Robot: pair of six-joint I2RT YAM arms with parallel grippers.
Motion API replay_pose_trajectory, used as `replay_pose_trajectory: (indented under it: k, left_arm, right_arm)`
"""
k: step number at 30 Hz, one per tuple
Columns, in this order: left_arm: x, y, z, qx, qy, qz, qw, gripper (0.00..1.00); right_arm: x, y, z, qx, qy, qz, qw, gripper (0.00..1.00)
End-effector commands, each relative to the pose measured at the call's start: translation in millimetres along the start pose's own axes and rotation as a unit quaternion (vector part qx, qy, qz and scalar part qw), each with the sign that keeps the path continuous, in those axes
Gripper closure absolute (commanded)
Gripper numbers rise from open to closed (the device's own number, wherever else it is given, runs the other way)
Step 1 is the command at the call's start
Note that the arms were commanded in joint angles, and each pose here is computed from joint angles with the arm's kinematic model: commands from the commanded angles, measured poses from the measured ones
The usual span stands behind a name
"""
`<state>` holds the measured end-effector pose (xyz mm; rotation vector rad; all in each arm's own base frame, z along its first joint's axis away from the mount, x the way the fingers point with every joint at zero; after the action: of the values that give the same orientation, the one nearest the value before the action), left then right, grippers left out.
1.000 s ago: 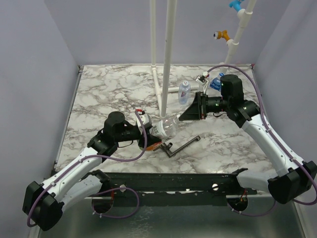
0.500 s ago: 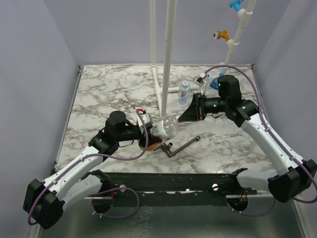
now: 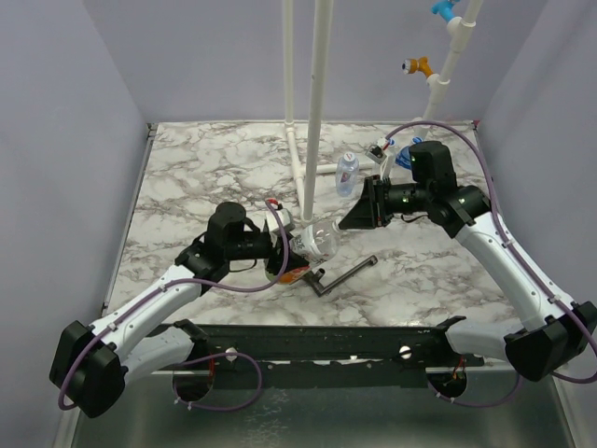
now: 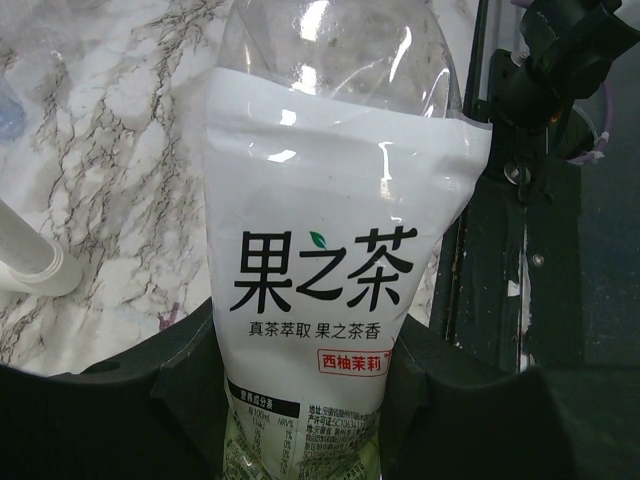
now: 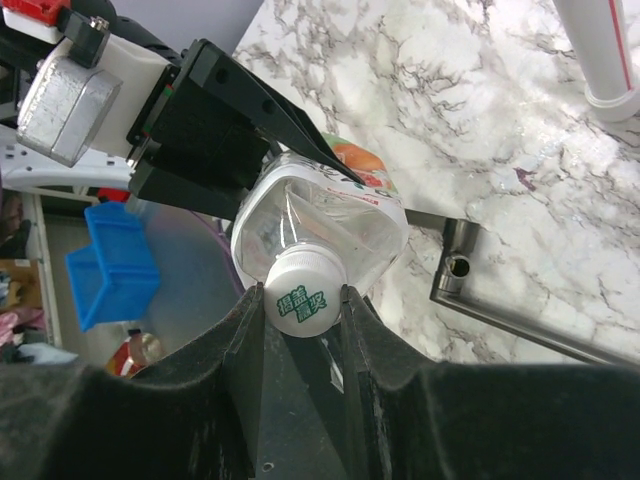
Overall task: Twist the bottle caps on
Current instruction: Screw the bottle cap onto the plastic bottle.
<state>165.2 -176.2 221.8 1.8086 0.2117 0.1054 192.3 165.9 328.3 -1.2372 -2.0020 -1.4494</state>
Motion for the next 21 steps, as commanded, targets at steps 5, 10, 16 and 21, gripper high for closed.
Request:
replay_pose_trajectory:
  k: [5,10,16,21]
  left_arm:
    - [1,26,10,-0.028,-0.043,0.0,0.999,1.0]
    - [0,31,12,-0.046,-0.055,0.001,0.997,1.0]
    - [2,37,11,-0.065,-0.018,0.017,0.998,1.0]
    - [1,43,16,-0.073,0.04,0.072,0.994,1.0]
  right_arm:
    - [13,-6,-1,0.03,0.003,-0.03,0.999,0.84]
    - [15,-8,0,0.041,0.016,-0.032,0.999,0.84]
    - [15,-10,3,0.06,0.023,-0.015,0.998,0.85]
    - [14,-9,6,0.076,0.022,0.02,0.997,0.85]
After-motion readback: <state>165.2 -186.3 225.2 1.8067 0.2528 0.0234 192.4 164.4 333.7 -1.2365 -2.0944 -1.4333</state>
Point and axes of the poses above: each gripper's point midway between its finger pads, its own z axis out along the fingers, its own x axis along the line the jaws close on, y = z × x, the point moved 10 cm from there along -z, back along the fingers, and after that the axes turned 6 degrees about z, right-handed, at the moved point
